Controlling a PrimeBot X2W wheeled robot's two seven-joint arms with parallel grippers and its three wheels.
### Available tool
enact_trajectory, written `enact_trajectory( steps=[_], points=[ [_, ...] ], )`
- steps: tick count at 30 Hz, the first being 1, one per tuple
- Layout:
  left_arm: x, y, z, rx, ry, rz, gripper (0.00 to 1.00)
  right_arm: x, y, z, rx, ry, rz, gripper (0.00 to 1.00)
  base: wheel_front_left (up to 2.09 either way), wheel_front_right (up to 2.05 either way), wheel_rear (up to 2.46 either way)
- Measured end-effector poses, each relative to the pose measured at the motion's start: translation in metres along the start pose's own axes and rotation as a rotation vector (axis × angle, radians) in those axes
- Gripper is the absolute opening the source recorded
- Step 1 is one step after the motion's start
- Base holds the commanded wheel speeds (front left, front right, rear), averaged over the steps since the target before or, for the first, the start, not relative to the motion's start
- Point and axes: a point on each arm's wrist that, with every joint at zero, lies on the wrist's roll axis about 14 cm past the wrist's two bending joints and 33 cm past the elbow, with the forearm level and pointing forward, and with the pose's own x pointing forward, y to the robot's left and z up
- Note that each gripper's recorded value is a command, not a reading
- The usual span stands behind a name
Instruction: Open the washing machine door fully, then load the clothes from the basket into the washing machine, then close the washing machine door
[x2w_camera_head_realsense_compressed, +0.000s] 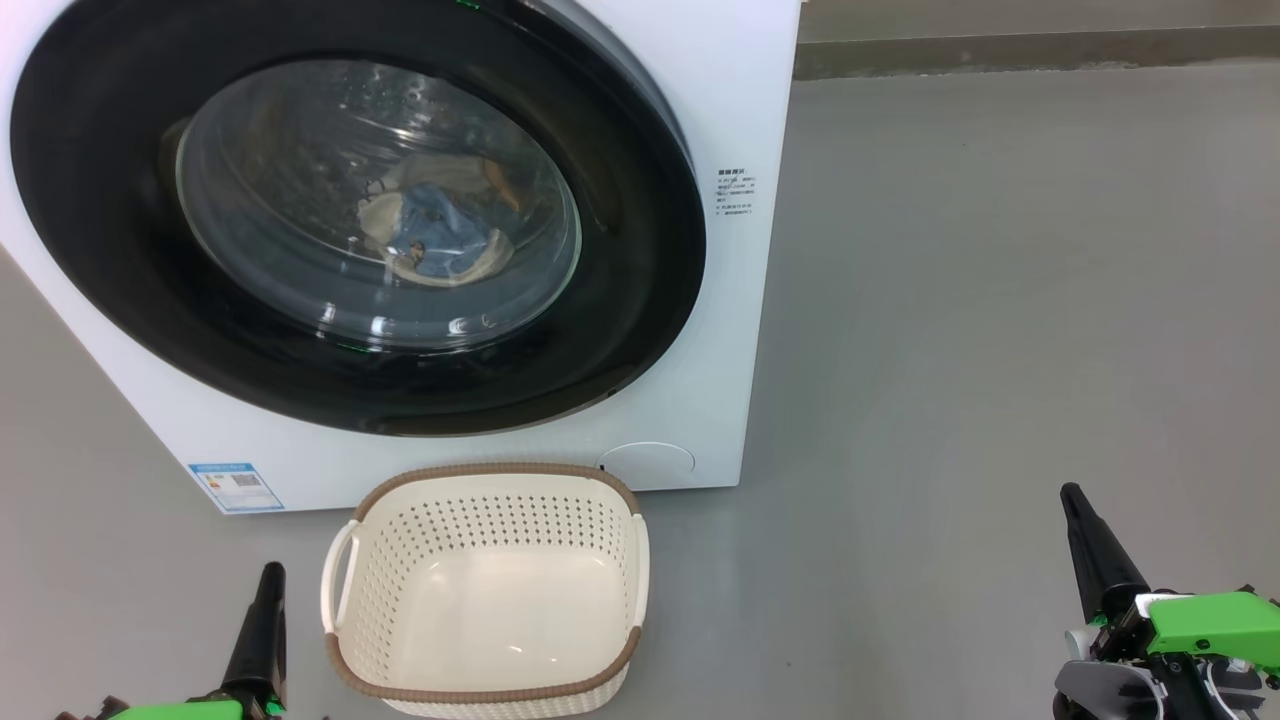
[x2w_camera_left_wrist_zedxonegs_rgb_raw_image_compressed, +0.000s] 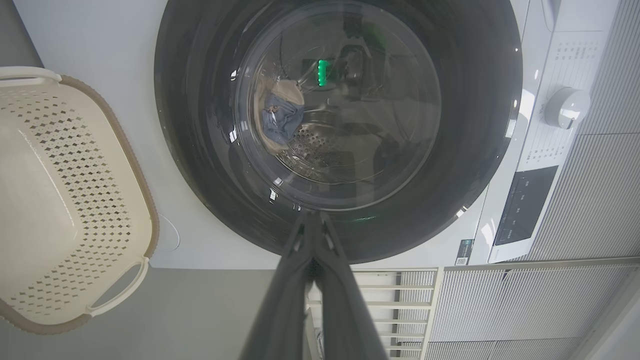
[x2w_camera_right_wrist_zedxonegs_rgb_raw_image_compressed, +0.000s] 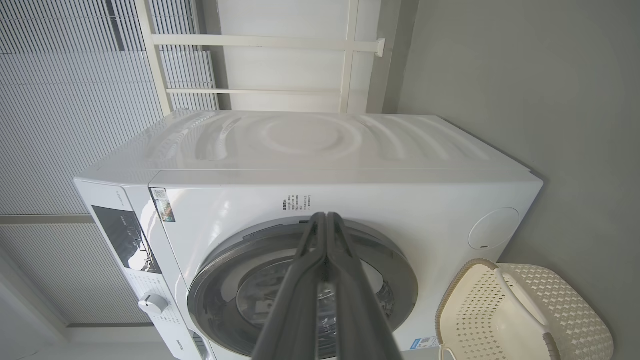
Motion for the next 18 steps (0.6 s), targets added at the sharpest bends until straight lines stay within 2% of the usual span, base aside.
enact_trajectory(
  steps=[18],
  points=[
    [0.0000,0.0000,0.0000,0.000,0.000,0.000,0.00,0.0000,0.0000,0.0000,0.000,0.000,0.000,0.00,0.00,0.00,0.00]
  ],
)
